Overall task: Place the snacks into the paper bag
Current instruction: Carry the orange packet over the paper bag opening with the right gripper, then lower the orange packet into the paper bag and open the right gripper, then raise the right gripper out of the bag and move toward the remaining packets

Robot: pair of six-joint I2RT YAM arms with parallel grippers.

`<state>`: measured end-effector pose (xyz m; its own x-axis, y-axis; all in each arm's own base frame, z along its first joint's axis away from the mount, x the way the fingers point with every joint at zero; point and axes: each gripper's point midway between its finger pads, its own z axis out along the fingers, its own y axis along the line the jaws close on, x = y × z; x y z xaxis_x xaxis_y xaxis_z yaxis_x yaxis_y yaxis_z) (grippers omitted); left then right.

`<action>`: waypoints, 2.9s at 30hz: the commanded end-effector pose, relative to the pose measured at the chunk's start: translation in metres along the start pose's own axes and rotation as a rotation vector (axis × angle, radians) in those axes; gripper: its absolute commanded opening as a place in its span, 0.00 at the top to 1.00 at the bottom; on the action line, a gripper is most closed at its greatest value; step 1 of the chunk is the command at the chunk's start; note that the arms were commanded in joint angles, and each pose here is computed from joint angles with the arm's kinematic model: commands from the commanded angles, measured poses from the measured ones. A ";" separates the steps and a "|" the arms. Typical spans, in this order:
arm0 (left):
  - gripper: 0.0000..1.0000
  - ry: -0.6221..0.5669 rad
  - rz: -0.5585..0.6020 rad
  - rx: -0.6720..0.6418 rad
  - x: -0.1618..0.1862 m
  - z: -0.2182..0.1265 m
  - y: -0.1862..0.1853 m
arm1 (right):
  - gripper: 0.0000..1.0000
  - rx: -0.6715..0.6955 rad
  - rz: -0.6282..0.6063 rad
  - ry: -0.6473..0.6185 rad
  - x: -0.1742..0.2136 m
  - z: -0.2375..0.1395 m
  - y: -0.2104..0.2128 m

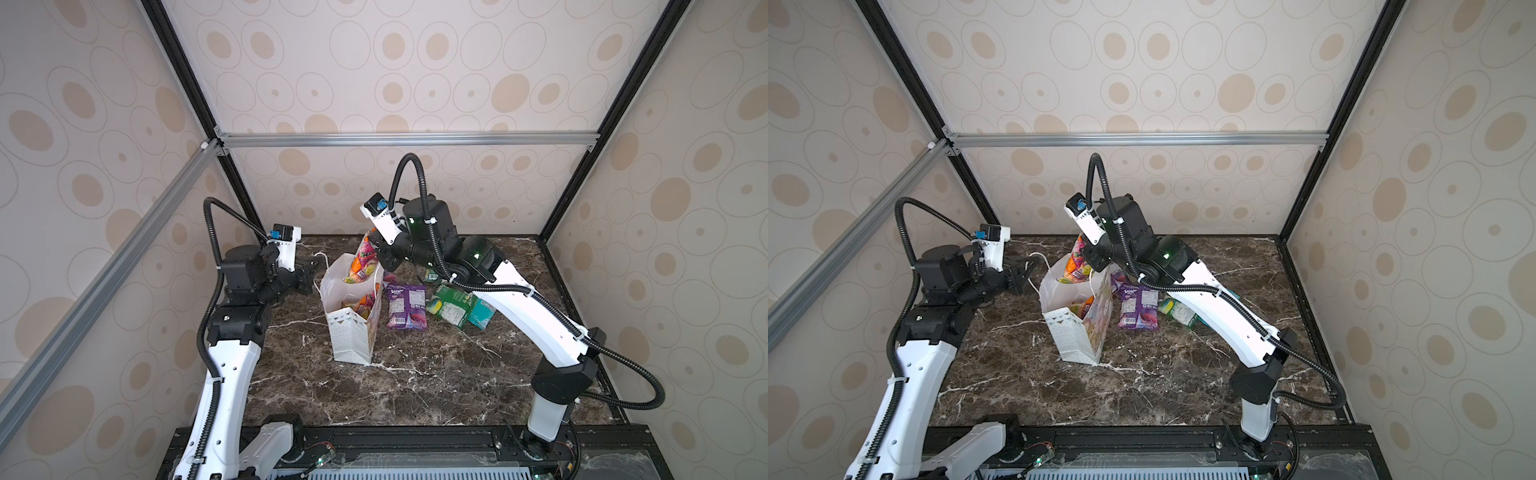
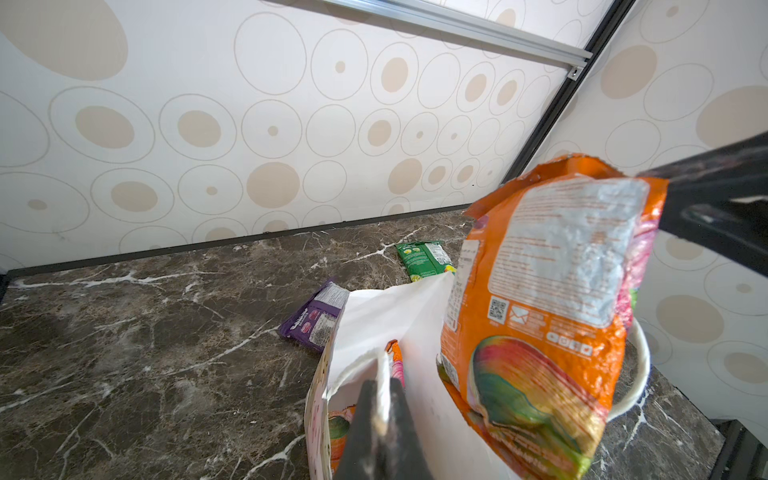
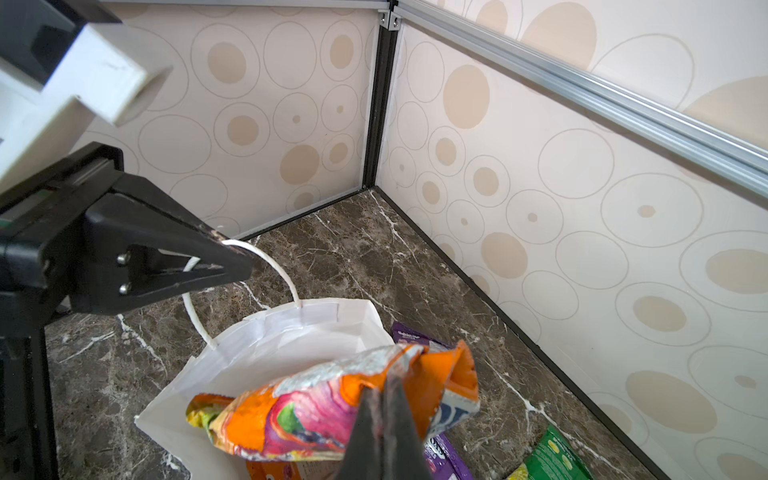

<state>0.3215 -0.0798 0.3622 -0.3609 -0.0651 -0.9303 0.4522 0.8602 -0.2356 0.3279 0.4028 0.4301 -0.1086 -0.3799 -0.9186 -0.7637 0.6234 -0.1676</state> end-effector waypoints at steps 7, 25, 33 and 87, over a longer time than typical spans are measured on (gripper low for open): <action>1.00 -0.048 0.047 0.002 -0.013 -0.008 -0.004 | 1.00 -0.011 -0.174 -0.002 -0.001 -0.007 0.003; 1.00 -0.053 0.049 -0.004 -0.014 -0.009 -0.004 | 1.00 0.119 -0.629 0.160 0.032 0.022 0.025; 1.00 -0.051 0.051 -0.012 -0.013 -0.009 -0.003 | 1.00 0.145 -0.675 0.186 0.038 0.021 0.022; 1.00 -0.054 0.040 -0.050 -0.012 -0.007 0.006 | 0.66 0.156 -0.300 0.022 0.002 -0.070 0.006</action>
<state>0.3250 -0.0737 0.3592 -0.3592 -0.0663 -0.9309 0.4188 0.8799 -0.2243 0.2957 0.3811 0.4173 0.1488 -0.7064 -0.6920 -0.6483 0.4587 -0.6076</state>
